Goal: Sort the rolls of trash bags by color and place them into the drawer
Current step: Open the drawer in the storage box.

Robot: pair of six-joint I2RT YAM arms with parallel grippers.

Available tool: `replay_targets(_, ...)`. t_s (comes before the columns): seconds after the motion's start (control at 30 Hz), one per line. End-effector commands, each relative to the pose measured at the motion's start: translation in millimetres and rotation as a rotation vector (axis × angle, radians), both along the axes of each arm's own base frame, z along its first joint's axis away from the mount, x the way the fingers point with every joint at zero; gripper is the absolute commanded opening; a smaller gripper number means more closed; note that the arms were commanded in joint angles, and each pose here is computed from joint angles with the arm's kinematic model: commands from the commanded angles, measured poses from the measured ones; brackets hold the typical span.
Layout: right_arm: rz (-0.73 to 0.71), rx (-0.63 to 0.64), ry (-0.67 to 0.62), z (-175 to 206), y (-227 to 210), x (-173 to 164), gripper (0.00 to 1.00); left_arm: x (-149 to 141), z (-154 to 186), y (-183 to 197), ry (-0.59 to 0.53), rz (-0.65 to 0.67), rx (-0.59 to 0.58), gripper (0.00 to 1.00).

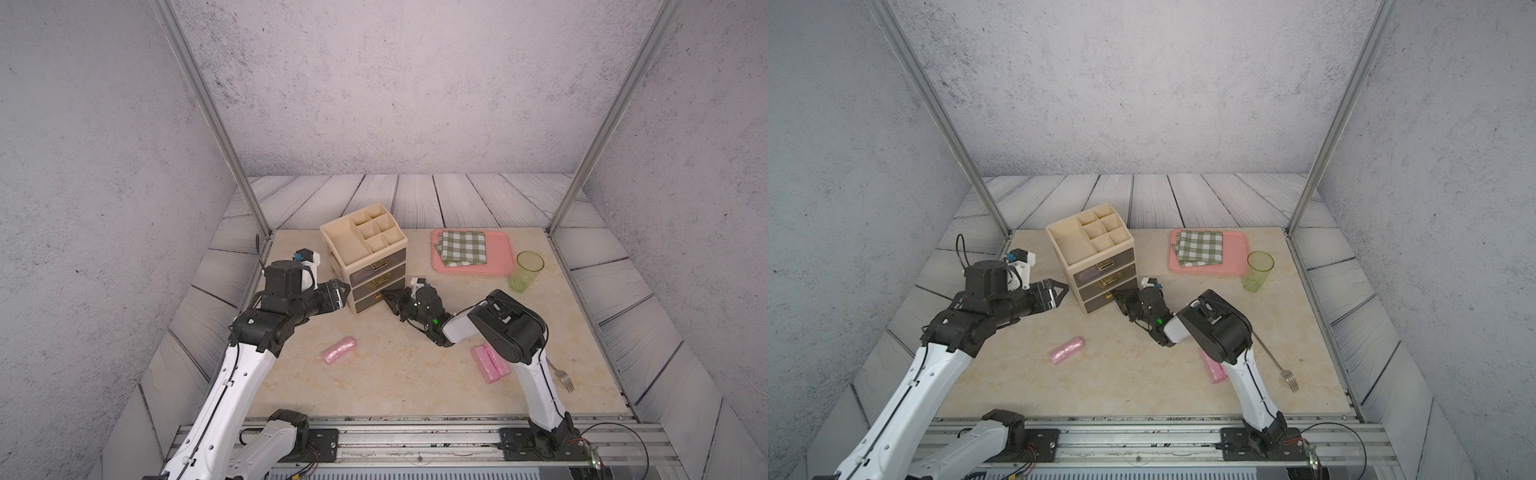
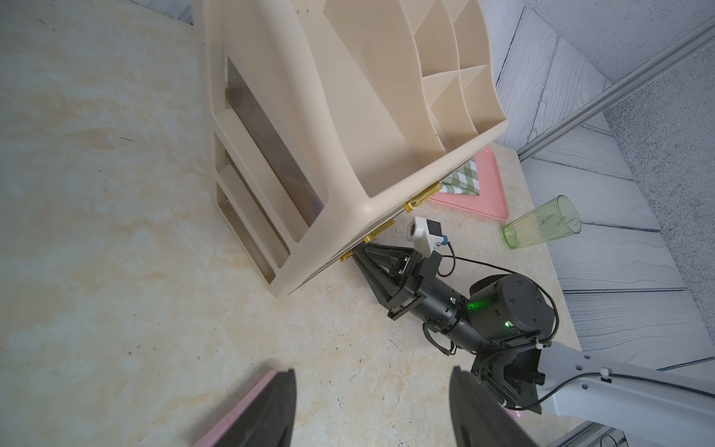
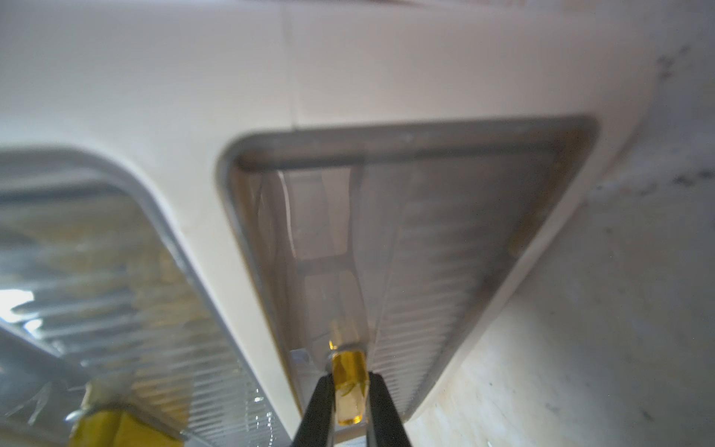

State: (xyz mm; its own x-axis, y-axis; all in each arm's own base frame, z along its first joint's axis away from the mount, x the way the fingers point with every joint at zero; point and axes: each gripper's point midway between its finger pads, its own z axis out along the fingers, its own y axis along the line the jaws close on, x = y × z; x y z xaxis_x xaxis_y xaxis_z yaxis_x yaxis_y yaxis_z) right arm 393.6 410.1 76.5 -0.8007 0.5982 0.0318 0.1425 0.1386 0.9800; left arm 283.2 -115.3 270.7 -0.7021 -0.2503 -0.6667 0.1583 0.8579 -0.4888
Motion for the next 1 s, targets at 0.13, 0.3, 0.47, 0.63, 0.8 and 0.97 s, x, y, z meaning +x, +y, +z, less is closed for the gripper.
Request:
replay_targets(0.13,0.006,0.002,-0.014,1,-5,-13,0.14,-1,8,2,-0.021,-0.004,-0.003,0.68)
replay_targets(0.3,0.004,0.013,-0.02,5,-15,-26,0.14,-1,11,1,-0.028,-0.005,-0.007,0.69)
replay_targets(0.47,0.014,0.018,-0.021,8,-25,-45,0.14,-2,13,1,-0.032,-0.006,-0.013,0.69)
replay_targets(0.63,0.018,0.021,-0.007,3,-38,-66,0.14,-2,14,1,-0.036,-0.003,-0.013,0.68)
replay_targets(0.8,0.028,0.025,0.007,-2,-47,-82,0.14,-3,14,1,-0.037,-0.001,-0.017,0.69)
replay_targets(0.97,0.041,0.01,0.013,-5,-52,-96,0.14,-3,14,2,-0.037,0.003,-0.016,0.68)
